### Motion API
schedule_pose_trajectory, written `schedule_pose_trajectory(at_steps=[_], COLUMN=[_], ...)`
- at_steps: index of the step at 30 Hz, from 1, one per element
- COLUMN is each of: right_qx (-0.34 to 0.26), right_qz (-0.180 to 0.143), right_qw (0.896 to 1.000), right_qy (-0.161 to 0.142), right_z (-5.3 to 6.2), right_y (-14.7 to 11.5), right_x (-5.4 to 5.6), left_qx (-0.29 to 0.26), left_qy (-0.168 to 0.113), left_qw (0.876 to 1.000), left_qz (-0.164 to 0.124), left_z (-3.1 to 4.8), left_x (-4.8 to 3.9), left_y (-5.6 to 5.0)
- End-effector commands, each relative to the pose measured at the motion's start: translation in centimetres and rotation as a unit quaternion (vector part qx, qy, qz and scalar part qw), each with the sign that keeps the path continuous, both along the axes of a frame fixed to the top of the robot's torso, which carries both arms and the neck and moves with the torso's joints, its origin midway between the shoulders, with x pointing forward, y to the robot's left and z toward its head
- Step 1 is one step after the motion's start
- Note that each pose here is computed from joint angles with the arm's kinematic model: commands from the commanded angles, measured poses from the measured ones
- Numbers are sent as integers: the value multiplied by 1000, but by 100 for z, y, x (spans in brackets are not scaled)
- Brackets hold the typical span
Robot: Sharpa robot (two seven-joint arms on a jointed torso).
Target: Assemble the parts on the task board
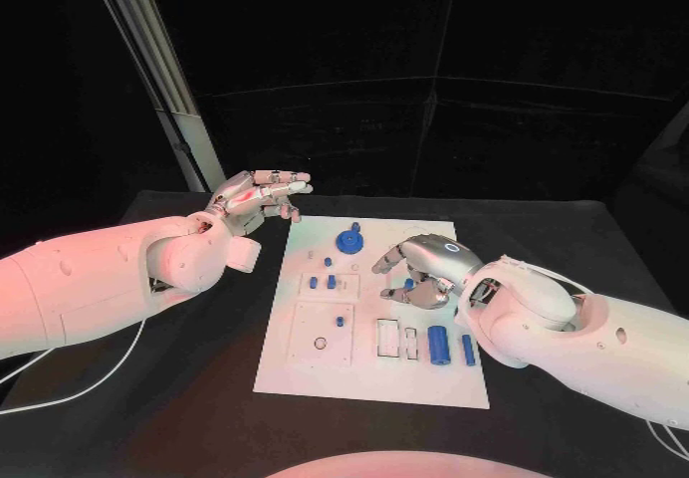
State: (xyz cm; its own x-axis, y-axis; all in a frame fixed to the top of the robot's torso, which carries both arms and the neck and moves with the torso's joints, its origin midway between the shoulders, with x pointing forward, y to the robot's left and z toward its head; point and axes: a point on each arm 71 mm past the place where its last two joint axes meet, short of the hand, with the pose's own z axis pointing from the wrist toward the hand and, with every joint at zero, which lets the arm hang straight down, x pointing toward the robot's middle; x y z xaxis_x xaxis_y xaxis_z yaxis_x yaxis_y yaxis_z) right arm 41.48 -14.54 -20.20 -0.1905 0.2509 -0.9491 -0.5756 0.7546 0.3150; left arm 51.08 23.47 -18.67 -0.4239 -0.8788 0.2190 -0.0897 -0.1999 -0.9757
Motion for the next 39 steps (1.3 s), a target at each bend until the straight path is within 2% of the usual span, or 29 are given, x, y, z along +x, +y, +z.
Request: schedule_pose_trajectory(at_steps=[1, 14, 23, 39], right_qx=[-20, -72, -86, -103], right_qz=[-25, -43, -52, -50], right_qw=[999, 995, 994, 992], right_qy=[22, 56, 48, 54], right_z=[-2, -60, -90, -116], right_y=[-109, -262, -277, -276], right_x=[49, 95, 146, 149], left_qx=[-2, -2, -2, -1], left_qy=[-6, -5, -4, -3], left_qw=[1000, 1000, 1000, 1000], left_qz=[-8, -9, -10, -9], left_z=[17, 13, 11, 9], left_x=[-7, -5, -4, -1], left_y=[-14, -13, -13, -4])
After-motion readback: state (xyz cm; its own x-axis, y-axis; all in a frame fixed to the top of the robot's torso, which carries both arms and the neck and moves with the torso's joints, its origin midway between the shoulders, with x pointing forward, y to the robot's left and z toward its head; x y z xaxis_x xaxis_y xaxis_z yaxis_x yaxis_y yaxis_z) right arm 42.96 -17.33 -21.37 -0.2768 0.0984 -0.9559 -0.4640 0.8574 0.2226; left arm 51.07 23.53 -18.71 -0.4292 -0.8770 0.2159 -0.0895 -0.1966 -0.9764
